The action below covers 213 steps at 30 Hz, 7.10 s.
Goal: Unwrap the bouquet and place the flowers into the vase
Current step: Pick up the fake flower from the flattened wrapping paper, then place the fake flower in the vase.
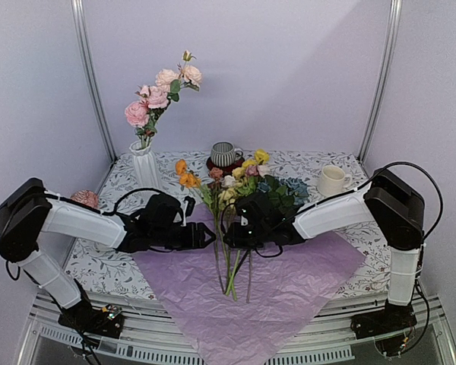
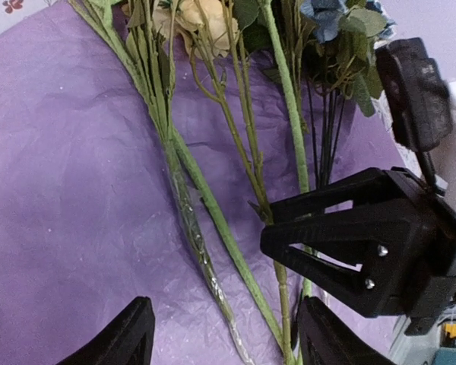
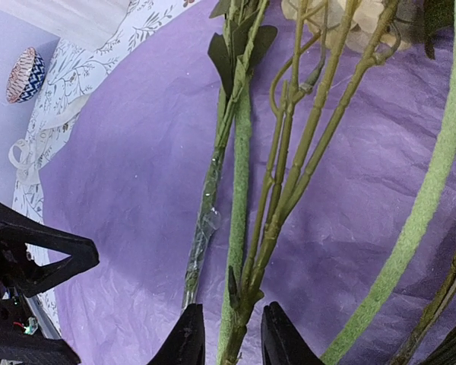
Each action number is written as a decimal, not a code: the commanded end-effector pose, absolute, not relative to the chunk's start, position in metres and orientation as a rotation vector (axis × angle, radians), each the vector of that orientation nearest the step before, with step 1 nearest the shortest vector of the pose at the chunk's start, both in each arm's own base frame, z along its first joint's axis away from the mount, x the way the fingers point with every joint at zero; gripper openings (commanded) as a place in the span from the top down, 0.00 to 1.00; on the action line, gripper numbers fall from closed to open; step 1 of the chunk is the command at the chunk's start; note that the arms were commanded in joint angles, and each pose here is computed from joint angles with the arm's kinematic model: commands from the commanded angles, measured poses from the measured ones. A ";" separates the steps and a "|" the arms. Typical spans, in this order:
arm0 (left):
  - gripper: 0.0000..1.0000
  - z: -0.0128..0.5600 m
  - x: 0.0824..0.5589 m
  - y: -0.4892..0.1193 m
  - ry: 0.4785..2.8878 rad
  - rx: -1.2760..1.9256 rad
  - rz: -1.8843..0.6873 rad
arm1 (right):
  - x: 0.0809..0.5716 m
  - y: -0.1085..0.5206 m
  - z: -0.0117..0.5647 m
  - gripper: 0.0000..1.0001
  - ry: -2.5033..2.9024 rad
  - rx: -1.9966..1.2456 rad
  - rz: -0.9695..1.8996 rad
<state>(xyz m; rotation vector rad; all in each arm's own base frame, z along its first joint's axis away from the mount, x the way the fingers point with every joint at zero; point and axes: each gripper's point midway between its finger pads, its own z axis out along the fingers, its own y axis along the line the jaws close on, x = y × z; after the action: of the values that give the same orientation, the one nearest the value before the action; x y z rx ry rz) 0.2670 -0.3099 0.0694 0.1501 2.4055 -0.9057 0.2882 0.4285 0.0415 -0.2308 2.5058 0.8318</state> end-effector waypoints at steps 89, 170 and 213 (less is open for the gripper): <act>0.96 0.004 0.279 -0.322 2.755 0.142 -0.160 | 0.318 0.357 0.117 0.79 2.221 -0.151 0.675; 1.00 0.462 0.386 -0.026 1.155 -0.141 -0.012 | 0.319 0.276 0.193 0.77 1.721 -0.257 0.490; 1.00 0.363 0.466 -0.077 1.233 0.066 -0.223 | 0.320 0.277 0.199 0.75 1.639 -0.334 0.429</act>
<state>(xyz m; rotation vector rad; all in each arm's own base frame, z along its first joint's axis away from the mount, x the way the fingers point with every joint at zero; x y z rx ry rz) 0.4736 -0.0717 0.3733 0.0449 1.2459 -0.1702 0.3211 0.2763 0.1905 -0.3314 1.6619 0.4057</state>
